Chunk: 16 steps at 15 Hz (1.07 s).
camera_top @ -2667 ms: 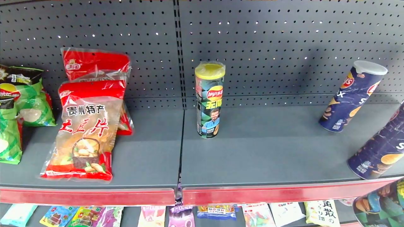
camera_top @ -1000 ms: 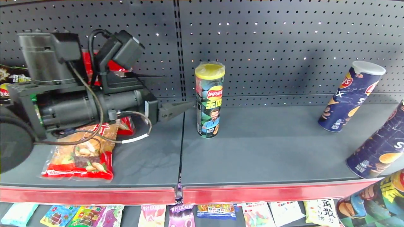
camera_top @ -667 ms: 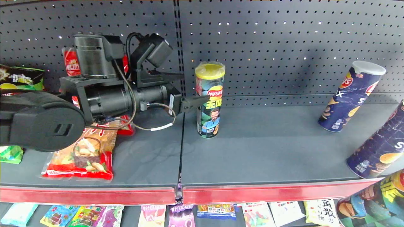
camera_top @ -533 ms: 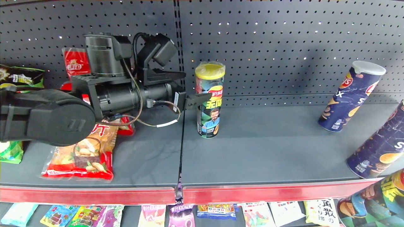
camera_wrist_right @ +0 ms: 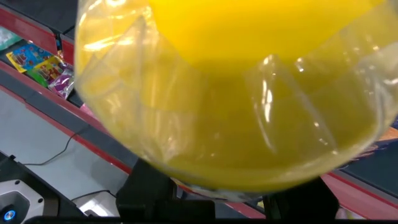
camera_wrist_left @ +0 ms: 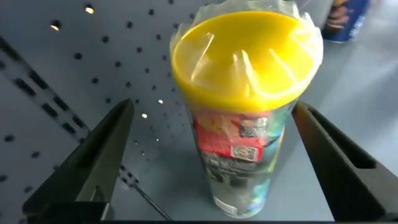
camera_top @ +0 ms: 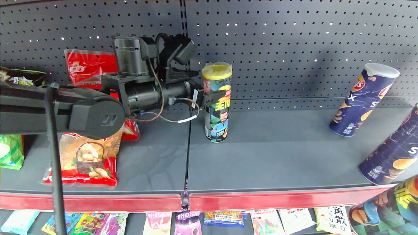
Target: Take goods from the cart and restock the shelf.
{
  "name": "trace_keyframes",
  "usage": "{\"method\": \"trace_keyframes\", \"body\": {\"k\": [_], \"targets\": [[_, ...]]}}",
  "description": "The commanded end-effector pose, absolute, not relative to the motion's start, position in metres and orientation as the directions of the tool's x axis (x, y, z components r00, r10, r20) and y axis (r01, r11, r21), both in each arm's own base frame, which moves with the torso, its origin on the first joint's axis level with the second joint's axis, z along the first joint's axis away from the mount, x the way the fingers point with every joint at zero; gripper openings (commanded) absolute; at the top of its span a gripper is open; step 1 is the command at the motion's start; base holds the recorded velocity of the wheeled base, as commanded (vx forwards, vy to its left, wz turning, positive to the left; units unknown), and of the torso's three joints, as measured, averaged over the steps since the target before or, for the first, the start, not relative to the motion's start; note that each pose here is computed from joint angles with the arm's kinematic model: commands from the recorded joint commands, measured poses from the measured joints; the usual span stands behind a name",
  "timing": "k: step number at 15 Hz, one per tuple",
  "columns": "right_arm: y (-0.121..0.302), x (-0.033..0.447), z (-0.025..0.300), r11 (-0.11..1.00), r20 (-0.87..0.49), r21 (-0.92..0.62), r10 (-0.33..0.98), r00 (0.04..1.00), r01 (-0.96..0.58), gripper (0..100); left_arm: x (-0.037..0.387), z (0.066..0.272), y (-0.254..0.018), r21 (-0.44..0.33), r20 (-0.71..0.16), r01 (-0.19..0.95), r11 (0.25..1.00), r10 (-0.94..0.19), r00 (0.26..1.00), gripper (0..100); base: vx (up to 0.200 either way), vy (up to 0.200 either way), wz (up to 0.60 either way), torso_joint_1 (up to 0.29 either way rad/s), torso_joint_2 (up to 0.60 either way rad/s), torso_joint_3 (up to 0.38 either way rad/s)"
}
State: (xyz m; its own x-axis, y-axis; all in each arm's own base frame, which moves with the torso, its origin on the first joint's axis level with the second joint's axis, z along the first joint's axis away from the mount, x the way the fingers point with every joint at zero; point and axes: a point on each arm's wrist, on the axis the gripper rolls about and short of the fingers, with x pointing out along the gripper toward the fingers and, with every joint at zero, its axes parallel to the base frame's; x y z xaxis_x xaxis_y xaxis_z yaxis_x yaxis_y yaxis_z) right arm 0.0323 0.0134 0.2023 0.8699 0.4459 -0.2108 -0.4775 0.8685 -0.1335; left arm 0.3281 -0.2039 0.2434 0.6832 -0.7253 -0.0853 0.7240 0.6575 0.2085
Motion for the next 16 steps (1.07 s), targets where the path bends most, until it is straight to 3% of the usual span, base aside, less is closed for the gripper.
{"method": "trace_keyframes", "body": {"k": [1,7,16], "targets": [[0.013,0.033,0.202,0.869,-0.213,-0.13,0.446,0.869,-0.478,0,0.328,0.24,-0.218,0.209,-0.089,0.736,0.644,-0.737,0.67,100,0.0,0.0,0.0,0.0,0.0,0.0],[0.014,0.033,0.202,0.87,-0.214,-0.128,0.445,0.87,-0.477,0,0.321,0.237,-0.232,0.209,-0.095,0.751,0.626,-0.752,0.653,100,0.0,0.0,0.0,0.0,0.0,0.0],[0.013,0.032,0.201,0.872,-0.213,-0.127,0.442,0.871,-0.473,0,0.324,0.233,-0.254,0.228,-0.092,0.642,0.732,-0.64,0.763,100,0.0,0.0,0.0,0.0,0.0,0.0]]}}
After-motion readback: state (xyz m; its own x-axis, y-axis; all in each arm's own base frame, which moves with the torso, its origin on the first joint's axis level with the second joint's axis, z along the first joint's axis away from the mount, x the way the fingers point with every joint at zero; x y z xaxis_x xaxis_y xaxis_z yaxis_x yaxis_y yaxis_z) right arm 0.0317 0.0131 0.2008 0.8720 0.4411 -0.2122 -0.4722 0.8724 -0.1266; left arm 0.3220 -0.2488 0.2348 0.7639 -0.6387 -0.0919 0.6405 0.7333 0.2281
